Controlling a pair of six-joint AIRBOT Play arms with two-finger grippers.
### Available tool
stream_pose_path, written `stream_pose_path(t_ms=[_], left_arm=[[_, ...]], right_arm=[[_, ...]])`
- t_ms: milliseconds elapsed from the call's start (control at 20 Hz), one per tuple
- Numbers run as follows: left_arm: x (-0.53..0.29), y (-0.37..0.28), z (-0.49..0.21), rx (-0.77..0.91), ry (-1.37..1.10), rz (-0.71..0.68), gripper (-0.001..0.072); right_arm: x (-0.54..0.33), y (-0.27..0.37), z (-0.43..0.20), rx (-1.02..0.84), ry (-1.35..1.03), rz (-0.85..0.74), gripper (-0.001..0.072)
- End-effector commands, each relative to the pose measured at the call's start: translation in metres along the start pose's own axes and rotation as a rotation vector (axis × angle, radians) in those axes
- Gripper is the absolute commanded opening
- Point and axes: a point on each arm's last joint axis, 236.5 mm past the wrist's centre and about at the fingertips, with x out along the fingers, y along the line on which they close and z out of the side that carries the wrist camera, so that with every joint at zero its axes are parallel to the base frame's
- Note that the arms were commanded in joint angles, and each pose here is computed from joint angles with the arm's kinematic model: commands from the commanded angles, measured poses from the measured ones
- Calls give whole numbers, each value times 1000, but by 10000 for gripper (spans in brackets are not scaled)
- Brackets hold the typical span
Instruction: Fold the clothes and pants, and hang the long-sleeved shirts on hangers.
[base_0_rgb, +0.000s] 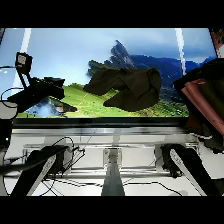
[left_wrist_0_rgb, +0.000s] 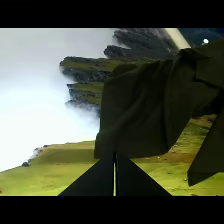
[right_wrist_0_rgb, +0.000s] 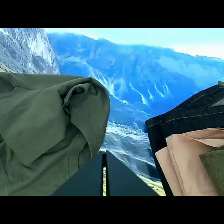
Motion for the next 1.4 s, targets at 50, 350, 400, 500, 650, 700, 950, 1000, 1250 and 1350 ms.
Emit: stream_pose_path(t_ms=[50,350,400,500,650,700,950,1000,1250,1350], left_arm=[[0,0,0,0,0,1,11],[0,0,0,0,0,1,12],[0,0,0,0,0,1,11],[0,0,0,0,0,1,11],[0,0,0,0,0,1,11],[0,0,0,0,0,1,11],[0,-7,7,-47,-28,-32,12],[-1,-11,9,-67,-38,-47,11],[-1,-12,10,-75,-43,-52,12],[-1,-12,10,-75,-43,-52,11]], right_arm=[[0,0,0,0,0,1,12],[0,0,0,0,0,1,11],[0,0,0,0,0,1,12],[0,0,1,0,-5,0,12],[-3,-2,35,2,-148,-11,11],[-5,-3,49,4,-209,-13,12],[-8,-8,72,-21,-298,-37,12],[0,-20,65,-50,-259,-86,11],[91,-30,-39,-157,221,-46,10],[136,-7,-94,-104,383,74,10]])
